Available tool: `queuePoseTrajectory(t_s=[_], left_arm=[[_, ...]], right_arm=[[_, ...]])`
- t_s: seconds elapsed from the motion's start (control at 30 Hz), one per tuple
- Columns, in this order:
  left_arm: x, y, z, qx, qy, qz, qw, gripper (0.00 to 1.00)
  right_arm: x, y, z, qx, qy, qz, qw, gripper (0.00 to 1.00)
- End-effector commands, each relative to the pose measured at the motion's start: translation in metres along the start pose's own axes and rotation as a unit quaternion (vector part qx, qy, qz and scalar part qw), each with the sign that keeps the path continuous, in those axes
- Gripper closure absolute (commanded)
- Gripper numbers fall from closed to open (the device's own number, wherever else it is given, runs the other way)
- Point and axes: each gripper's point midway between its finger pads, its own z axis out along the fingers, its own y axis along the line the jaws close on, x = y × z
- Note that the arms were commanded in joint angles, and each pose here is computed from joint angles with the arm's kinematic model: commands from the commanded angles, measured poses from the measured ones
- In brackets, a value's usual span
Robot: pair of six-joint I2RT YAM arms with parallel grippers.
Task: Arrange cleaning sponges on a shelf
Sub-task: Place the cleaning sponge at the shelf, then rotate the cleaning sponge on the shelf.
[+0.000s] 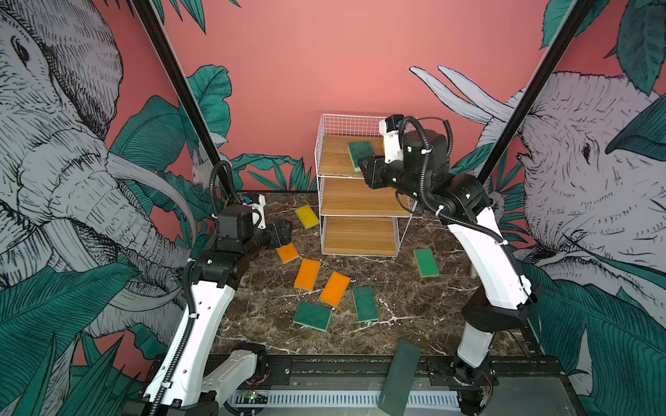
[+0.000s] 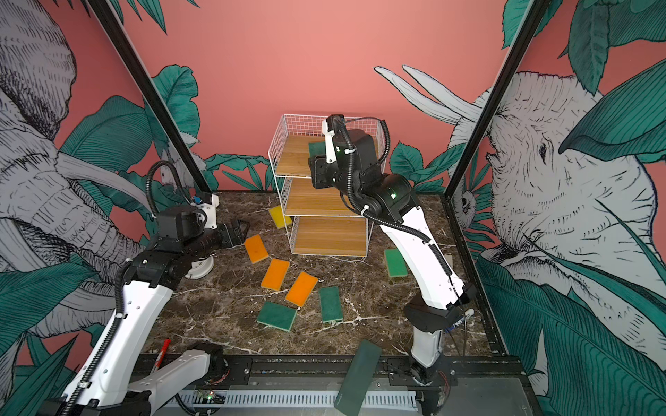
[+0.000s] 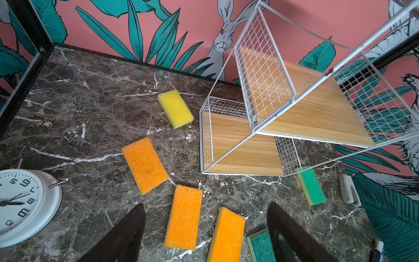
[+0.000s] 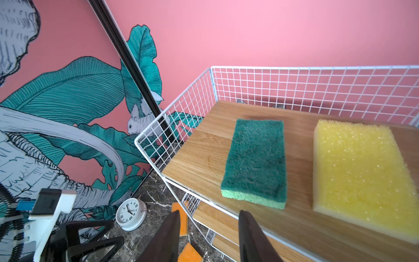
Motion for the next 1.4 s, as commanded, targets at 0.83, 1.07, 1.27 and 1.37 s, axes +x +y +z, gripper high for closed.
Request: queuePoseTrajectory(t_s=[0.83, 1.07, 1.27, 1.37], left_arm=[[-0.014, -0.003, 0.001, -0.001, -0.012, 0.007, 1.000, 0.15], [-0.015, -0.004, 0.004, 0.001, -0.012, 0.006, 1.000, 0.15], [-0.017, -0.003, 0.005, -0.001, -0.013, 0.006, 1.000, 0.15], [-0.017, -0.003, 0.008, 0.000, -0.012, 0.004, 1.000, 0.15]], right_arm=[[0.017, -0.037, 0.053, 0.056, 0.020, -0.038, 0.998, 0.61], [0.025, -0.046, 0.063, 0.081, 0.032, -0.052, 0.995, 0.61], [0.033, -0.054, 0.070, 0.103, 0.044, -0.061, 0.992, 0.61], [0.031, -0.057, 0.074, 0.113, 0.037, -0.055, 0.991, 0.62]])
